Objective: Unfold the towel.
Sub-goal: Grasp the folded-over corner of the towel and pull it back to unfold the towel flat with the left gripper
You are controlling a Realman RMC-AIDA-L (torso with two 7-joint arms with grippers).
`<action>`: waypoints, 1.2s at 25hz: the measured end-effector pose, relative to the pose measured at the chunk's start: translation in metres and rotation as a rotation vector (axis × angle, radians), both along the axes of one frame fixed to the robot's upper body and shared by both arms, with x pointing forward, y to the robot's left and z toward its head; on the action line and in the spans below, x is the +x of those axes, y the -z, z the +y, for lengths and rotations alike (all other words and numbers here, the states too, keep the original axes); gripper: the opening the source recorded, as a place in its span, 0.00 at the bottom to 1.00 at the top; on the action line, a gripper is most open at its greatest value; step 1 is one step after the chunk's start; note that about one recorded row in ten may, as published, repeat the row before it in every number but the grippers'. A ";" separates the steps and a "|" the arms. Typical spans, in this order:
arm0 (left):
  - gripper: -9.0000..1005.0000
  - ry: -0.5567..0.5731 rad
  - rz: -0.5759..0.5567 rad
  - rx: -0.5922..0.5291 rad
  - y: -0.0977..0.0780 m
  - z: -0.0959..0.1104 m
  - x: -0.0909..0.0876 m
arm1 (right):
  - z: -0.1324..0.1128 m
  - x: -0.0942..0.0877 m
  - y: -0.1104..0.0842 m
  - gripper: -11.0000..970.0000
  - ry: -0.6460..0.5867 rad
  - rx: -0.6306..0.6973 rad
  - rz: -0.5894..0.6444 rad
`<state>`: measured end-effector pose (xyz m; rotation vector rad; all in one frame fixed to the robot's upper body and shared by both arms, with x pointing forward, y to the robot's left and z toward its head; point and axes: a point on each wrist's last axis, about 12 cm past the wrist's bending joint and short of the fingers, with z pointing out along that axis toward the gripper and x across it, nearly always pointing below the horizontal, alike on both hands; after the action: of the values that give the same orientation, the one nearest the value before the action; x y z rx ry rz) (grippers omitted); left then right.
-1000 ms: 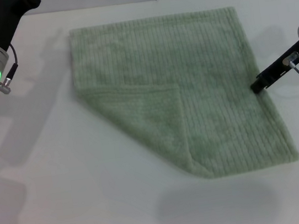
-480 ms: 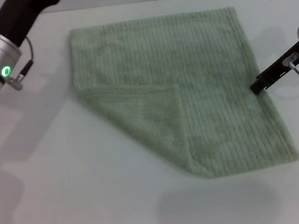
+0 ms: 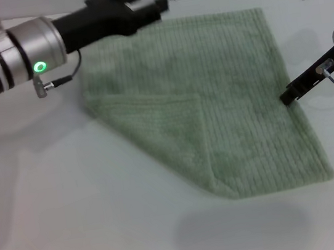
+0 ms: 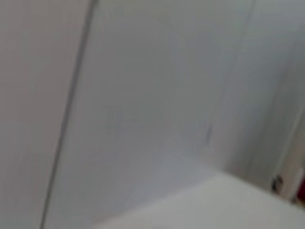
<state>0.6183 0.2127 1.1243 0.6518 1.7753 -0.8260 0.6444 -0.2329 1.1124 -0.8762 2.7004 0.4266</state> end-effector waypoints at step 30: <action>0.74 0.210 0.163 0.443 0.016 -0.071 0.001 | 0.002 0.002 -0.002 0.01 -0.010 -0.008 -0.006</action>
<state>0.6197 0.1413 1.1083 1.1022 2.0864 -0.6383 0.6460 -0.2310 1.1145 -0.8927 2.6951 0.4153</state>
